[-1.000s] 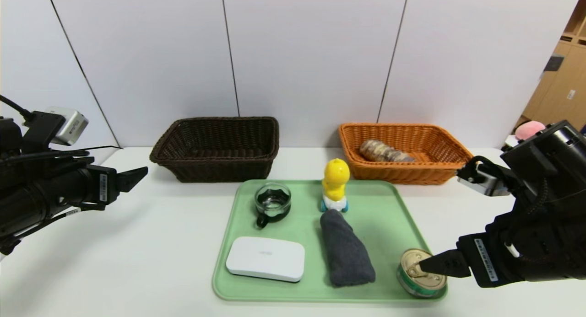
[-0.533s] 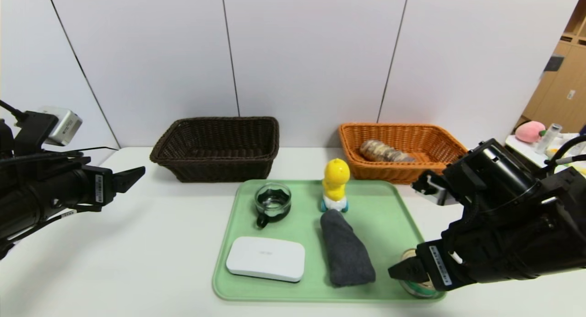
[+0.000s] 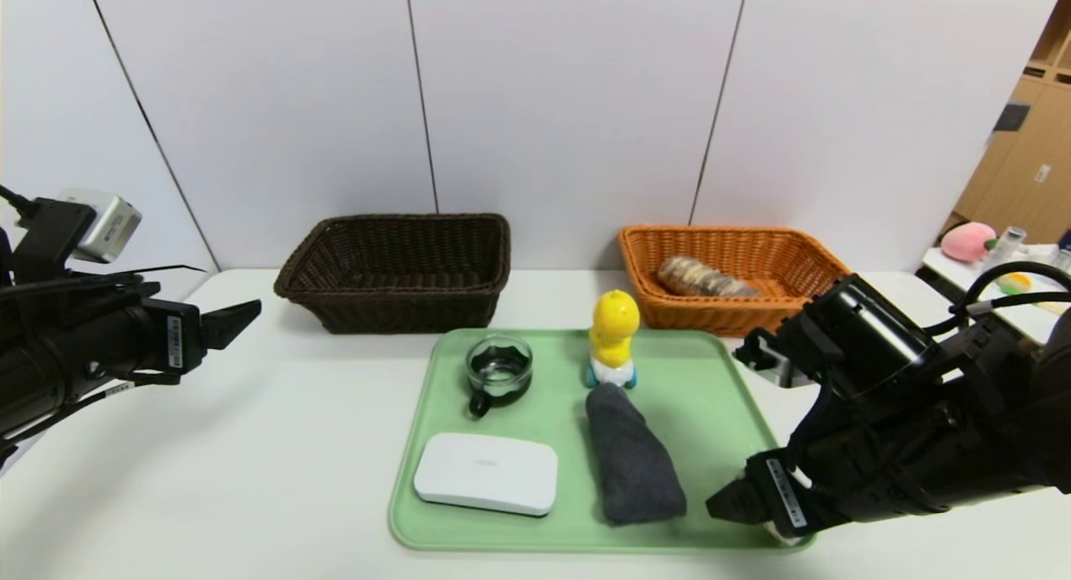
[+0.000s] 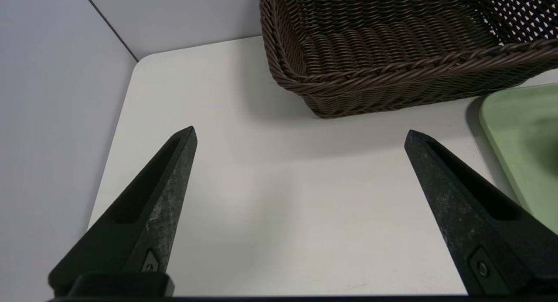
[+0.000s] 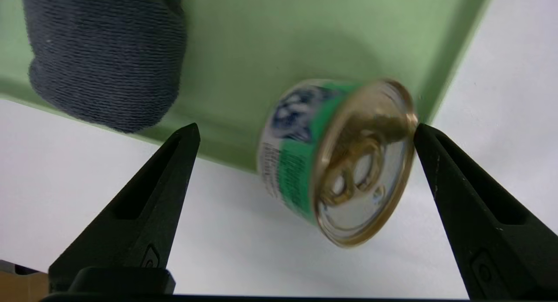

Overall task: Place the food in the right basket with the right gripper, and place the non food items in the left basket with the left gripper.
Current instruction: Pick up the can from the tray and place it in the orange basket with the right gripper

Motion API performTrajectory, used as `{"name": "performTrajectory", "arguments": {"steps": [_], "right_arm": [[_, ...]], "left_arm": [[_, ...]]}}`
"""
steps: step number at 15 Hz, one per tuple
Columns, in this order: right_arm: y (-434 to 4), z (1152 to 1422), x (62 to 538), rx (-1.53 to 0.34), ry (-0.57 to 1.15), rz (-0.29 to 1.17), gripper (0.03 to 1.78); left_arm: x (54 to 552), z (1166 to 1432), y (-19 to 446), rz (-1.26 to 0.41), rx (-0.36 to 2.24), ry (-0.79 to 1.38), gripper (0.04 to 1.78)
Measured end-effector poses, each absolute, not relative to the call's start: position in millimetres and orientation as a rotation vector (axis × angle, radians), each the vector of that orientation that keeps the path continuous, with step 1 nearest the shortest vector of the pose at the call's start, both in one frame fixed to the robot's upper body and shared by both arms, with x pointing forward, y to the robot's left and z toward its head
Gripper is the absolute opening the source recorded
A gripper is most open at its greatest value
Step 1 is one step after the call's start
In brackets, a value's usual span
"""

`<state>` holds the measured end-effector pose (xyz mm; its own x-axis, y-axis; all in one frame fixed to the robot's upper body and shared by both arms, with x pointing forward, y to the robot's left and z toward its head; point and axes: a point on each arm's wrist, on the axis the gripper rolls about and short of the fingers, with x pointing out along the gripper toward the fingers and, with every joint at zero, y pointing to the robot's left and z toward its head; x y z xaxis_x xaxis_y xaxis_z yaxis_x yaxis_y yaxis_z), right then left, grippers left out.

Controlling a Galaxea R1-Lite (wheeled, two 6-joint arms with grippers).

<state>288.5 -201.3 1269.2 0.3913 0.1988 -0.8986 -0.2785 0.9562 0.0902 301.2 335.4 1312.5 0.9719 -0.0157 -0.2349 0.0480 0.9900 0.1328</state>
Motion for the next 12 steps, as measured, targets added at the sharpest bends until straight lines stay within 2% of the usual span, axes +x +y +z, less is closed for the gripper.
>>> {"name": "performTrajectory", "arguments": {"steps": [12], "right_arm": [[-199.4, 1270.5, 290.9, -0.068, 1.092, 0.312, 1.7]], "left_arm": [[297.1, 1313.5, 335.6, -0.03, 0.135, 0.228, 1.69]]}}
